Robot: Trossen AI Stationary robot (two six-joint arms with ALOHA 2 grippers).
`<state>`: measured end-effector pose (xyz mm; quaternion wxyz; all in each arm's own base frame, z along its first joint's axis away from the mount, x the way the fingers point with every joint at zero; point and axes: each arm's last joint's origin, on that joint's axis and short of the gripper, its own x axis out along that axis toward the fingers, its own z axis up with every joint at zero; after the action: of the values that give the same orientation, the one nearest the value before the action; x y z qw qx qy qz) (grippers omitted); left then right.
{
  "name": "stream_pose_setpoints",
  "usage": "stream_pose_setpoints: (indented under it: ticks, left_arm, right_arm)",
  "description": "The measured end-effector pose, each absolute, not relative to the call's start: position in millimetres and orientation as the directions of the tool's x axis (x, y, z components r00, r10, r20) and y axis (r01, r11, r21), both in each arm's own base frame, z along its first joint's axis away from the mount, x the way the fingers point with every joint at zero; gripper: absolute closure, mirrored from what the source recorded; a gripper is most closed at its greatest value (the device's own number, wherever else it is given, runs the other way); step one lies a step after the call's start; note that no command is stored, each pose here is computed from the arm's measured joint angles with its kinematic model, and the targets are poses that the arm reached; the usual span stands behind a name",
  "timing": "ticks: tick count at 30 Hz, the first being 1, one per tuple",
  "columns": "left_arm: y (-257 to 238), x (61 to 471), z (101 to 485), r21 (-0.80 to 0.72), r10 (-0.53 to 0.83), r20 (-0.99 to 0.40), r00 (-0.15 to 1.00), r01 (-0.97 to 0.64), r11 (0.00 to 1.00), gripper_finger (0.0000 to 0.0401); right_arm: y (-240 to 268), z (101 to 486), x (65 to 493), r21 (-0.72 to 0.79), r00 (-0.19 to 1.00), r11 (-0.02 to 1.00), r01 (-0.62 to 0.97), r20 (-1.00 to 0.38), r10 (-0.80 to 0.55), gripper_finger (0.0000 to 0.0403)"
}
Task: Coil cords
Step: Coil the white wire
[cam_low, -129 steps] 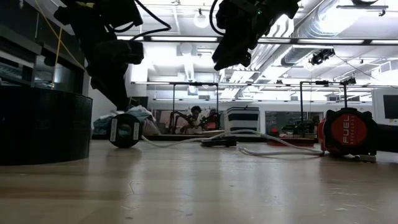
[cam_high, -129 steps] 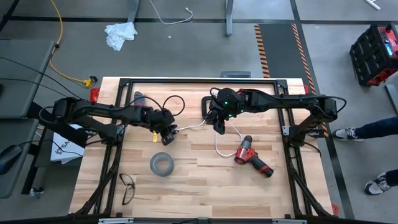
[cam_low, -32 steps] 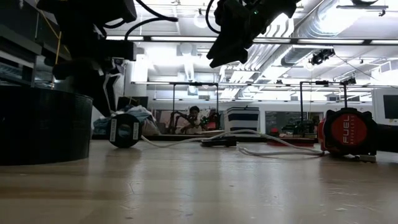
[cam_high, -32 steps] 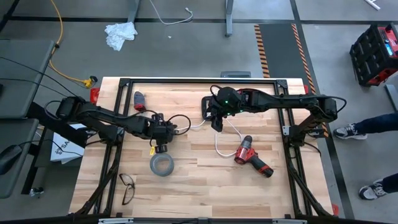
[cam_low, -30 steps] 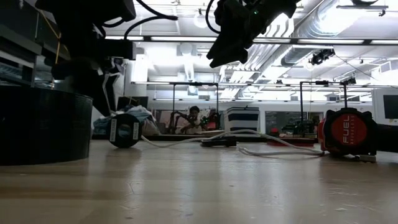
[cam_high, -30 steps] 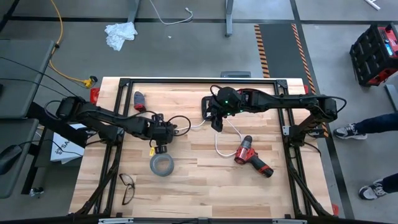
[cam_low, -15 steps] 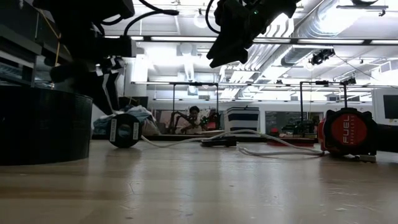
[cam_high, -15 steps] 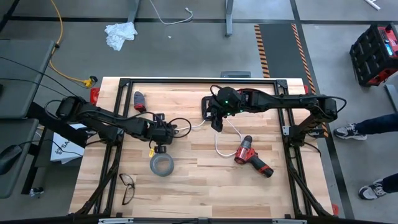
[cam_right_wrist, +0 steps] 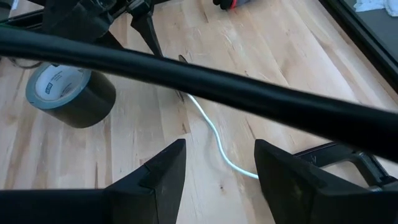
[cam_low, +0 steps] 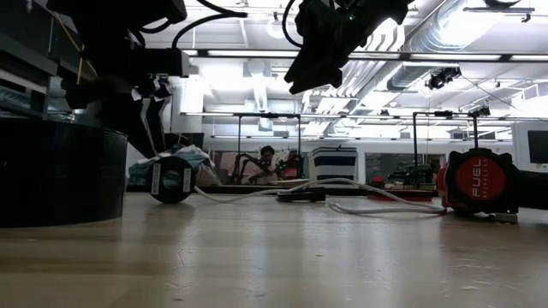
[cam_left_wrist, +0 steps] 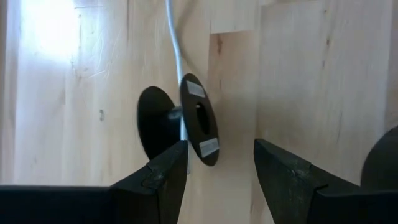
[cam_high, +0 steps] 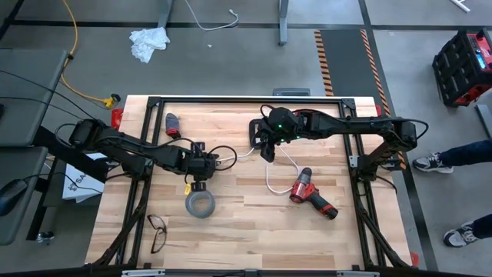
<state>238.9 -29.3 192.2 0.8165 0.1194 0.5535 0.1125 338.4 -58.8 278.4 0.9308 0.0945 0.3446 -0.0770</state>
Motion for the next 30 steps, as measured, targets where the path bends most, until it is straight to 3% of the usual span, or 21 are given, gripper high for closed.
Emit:
stream_pose_setpoints:
  ticks: [30]
  left_arm:
    - [-31,246,176,0.332,0.341,-0.887,0.310,-0.085,0.940,0.0222]
  right_arm:
    - [-59,278,338,0.135,0.751,0.967,0.218,-0.655,-0.078,0.0218]
